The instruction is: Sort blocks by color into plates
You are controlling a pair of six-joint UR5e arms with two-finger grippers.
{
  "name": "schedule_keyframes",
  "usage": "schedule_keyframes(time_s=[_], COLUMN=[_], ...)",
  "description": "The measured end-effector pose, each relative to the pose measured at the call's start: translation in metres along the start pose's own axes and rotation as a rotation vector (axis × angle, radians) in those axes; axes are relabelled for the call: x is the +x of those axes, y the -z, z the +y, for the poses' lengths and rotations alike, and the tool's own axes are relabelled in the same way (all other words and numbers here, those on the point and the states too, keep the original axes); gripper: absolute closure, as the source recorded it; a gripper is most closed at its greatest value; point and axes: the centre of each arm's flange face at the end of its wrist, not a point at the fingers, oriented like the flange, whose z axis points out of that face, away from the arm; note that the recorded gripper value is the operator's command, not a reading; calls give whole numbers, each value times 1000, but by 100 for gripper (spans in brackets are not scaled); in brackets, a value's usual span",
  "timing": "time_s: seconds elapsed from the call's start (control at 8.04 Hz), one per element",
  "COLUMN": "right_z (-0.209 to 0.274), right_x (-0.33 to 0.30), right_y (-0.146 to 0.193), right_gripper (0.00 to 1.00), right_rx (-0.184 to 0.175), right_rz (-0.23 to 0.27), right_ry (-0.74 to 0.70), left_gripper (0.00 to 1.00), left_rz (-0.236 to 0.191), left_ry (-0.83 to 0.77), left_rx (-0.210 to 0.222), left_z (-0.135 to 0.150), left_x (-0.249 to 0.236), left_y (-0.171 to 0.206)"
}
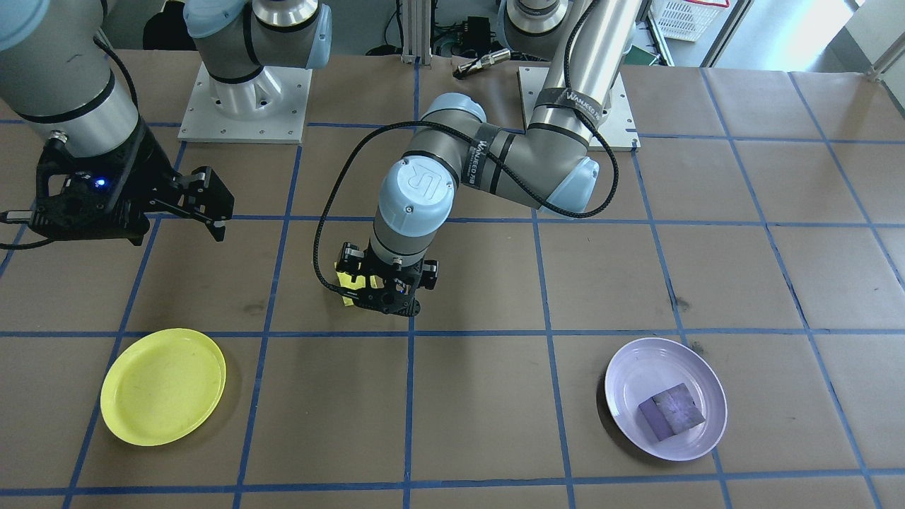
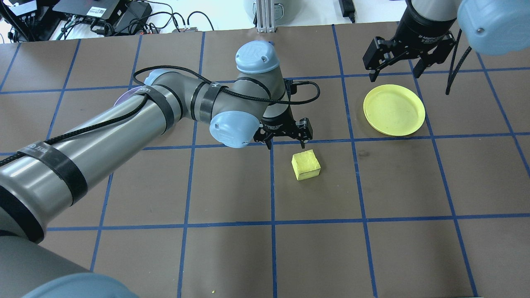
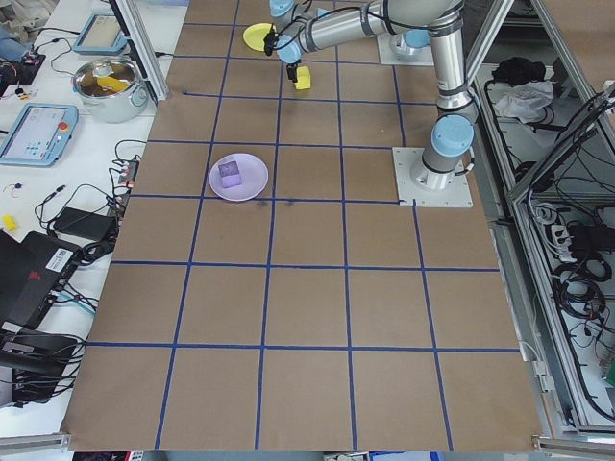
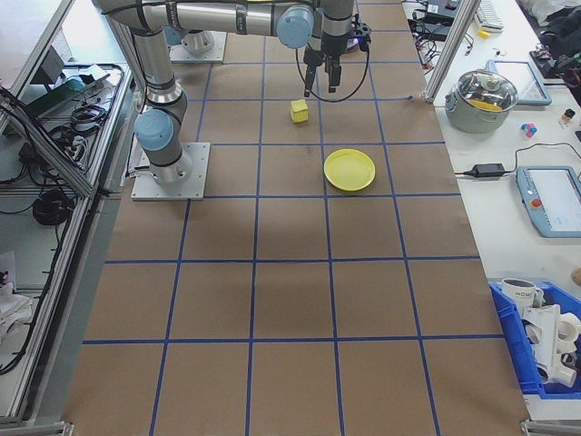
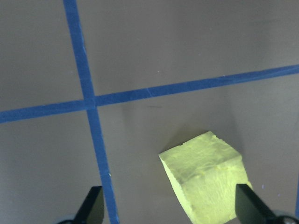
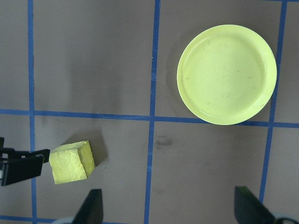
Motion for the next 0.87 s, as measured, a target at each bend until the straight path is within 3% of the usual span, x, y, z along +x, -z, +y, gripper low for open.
schedule_keyframes(time_s=[0.5, 0.75, 0.87], right_z=[12, 20, 24], right_x=[-15, -47, -62], right_y=[-9, -24, -34], right_gripper=[0, 0, 0], right_rx=[-28, -57, -73], right_rz=[-23, -27, -28], right_ry=[47, 122, 156], left_gripper=[0, 0, 0], left_rz=[14, 14, -9], left_ry=[-32, 16, 33], left_rx=[80, 97, 100], left_z=[-34, -46, -49], left_x=[-85, -137, -151], left_y=[58, 79, 84])
